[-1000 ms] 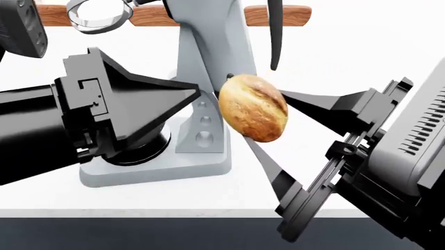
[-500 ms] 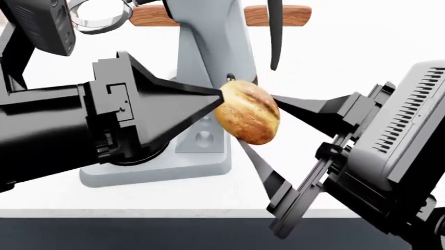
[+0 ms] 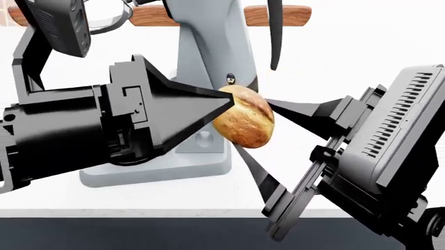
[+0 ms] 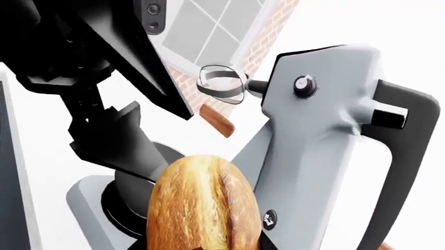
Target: Place the bread in the stand mixer bowl.
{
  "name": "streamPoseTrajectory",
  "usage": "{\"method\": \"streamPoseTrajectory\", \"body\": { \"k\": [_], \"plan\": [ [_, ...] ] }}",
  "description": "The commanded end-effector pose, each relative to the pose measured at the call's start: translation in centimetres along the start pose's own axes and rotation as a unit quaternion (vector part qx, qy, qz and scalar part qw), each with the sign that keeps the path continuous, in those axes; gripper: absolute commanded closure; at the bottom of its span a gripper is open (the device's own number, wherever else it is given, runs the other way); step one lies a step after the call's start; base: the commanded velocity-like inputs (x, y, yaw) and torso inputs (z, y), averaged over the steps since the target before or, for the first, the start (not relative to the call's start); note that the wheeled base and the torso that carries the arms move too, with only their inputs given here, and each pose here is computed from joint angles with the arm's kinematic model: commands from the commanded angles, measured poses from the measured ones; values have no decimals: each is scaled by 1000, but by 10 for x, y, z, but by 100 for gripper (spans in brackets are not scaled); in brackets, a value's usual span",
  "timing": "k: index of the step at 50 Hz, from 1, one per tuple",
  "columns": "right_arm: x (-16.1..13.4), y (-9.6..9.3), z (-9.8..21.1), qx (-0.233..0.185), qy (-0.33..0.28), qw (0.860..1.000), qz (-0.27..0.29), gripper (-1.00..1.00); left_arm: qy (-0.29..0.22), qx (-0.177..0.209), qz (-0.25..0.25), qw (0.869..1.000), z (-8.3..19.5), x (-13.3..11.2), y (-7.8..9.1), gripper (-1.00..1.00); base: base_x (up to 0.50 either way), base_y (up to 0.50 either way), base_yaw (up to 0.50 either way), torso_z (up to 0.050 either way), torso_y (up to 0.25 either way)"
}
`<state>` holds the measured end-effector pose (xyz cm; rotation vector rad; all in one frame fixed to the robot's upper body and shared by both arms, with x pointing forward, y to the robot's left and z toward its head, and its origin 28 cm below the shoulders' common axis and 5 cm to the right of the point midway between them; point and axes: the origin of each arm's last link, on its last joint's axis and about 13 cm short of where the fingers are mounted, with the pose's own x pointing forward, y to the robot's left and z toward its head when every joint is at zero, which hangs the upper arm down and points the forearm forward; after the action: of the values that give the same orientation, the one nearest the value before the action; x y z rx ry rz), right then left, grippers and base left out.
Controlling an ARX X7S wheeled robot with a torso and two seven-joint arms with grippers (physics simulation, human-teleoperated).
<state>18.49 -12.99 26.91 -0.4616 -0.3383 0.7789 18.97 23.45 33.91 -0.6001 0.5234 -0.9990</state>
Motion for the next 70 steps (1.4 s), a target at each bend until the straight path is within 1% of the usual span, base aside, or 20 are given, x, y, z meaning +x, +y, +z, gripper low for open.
{"method": "streamPoseTrajectory", "body": {
  "k": [1,12,30,44,49,50,51,57,70],
  "plan": [
    [2,-1,0,-4,-2,1000,1,100,7,-1,-5,1000,-1,4,2,-100,0,0,0,0,0],
    [0,1,3,-8,-8,1000,6,100,10,0,-6,1000,1,6,3,-100,0,0,0,0,0],
    [-1,7,7,-13,-19,1000,19,100,19,8,-15,1000,1,10,1,-100,0,0,0,0,0],
    [0,7,9,-13,-24,999,19,100,25,4,-14,1000,0,14,5,-100,0,0,0,0,0],
    [1,5,9,-10,-24,1000,16,100,23,3,-11,1000,2,14,7,-100,0,0,0,0,0],
    [1,5,8,-9,-24,1000,15,100,16,6,-7,1000,1,15,7,-100,0,0,0,0,0],
    [1,5,8,-8,-24,1000,14,100,16,10,-4,1000,0,15,6,100,0,0,0,0,0],
    [1,4,8,-7,-24,1000,12,100,15,21,-3,1000,-1,14,5,100,0,0,0,0,0],
    [1,4,8,-7,-27,1000,12,100,10,24,-4,1000,-1,12,5,100,0,0,0,0,0]
  ]
}}
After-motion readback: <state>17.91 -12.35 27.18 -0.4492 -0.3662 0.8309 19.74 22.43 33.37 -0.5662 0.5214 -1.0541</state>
